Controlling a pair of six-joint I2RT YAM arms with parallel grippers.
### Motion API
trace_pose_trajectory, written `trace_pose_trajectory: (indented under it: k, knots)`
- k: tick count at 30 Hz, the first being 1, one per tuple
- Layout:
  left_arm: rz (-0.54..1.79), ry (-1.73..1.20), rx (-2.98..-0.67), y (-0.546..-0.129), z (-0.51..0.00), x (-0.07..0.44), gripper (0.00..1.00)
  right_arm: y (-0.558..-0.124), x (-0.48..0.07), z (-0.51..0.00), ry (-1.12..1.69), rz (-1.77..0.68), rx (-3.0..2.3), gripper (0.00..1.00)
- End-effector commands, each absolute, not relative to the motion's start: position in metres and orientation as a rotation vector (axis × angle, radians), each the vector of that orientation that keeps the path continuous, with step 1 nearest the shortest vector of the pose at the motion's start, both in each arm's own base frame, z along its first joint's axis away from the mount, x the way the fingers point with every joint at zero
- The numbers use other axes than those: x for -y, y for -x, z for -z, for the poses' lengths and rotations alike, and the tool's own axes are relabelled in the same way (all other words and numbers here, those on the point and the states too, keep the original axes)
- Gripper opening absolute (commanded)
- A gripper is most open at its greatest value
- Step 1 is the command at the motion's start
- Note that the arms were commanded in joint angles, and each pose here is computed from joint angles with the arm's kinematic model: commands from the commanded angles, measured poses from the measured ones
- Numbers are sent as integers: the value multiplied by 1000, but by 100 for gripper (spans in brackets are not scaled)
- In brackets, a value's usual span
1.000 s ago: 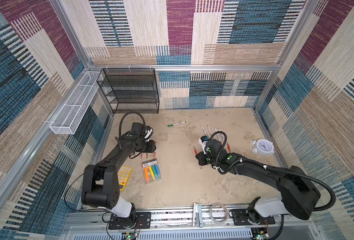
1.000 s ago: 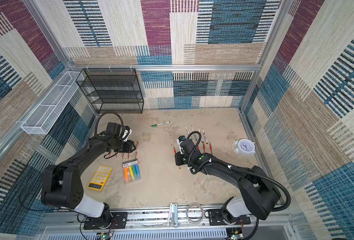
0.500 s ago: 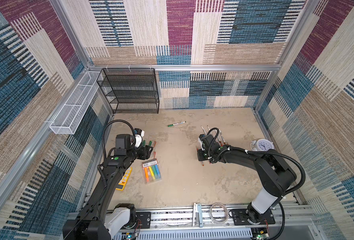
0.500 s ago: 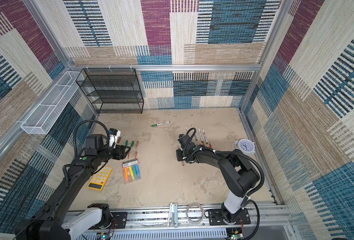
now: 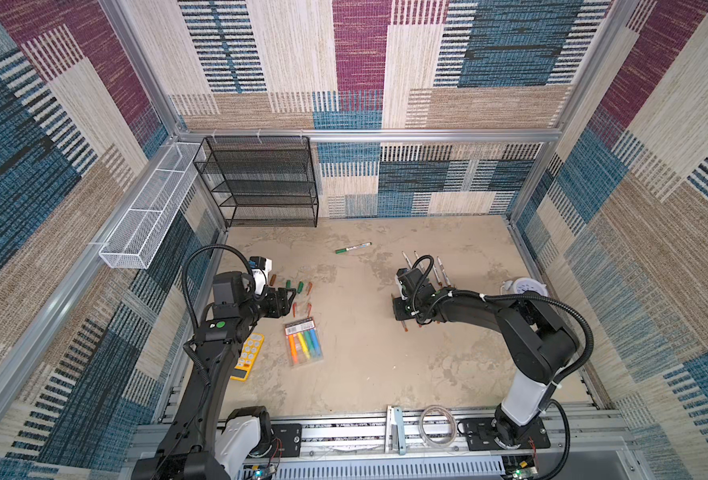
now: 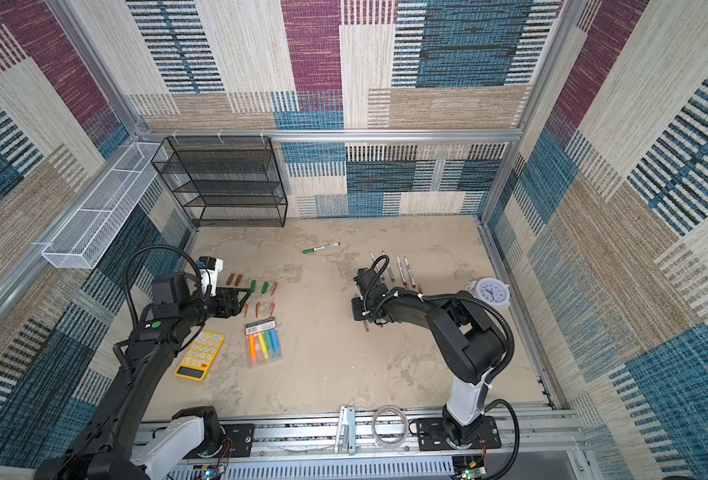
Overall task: Open the pen caps
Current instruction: 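Lower the uncapped red pen among the pens and open right gripper, then reach the right gripper to the green-capped marker and grasp it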
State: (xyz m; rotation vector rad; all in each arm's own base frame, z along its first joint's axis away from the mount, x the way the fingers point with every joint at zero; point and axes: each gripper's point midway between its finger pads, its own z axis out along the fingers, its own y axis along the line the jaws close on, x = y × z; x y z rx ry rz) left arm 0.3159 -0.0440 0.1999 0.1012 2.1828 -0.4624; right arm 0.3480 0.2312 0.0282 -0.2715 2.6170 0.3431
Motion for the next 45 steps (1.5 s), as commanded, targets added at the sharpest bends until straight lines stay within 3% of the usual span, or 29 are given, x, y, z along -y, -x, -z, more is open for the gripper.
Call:
trace_pose_trajectory:
  k: [1, 10, 23, 28, 38, 45]
  knots:
    - [459, -113, -2148, -318, -209, 44, 72, -349, -236, -42, 279, -380, -2599, 29]
    - [470, -120, -2130, -316, -210, 44, 73, -396, -267, -89, 379, -394, -2492, 48]
    - [433, -135, -2098, -310, -220, 41, 75, -549, -346, -112, 486, -460, -2340, 69]
    - [428, -128, -2108, -311, -219, 39, 76, -586, -362, -110, 506, -494, -2272, 76]
    - [440, -127, -2102, -311, -215, 39, 76, -623, -374, -104, 409, -806, -2119, 75]
    - [438, -118, -2103, -311, -214, 37, 76, -621, -372, -64, 377, -832, -2200, 73]
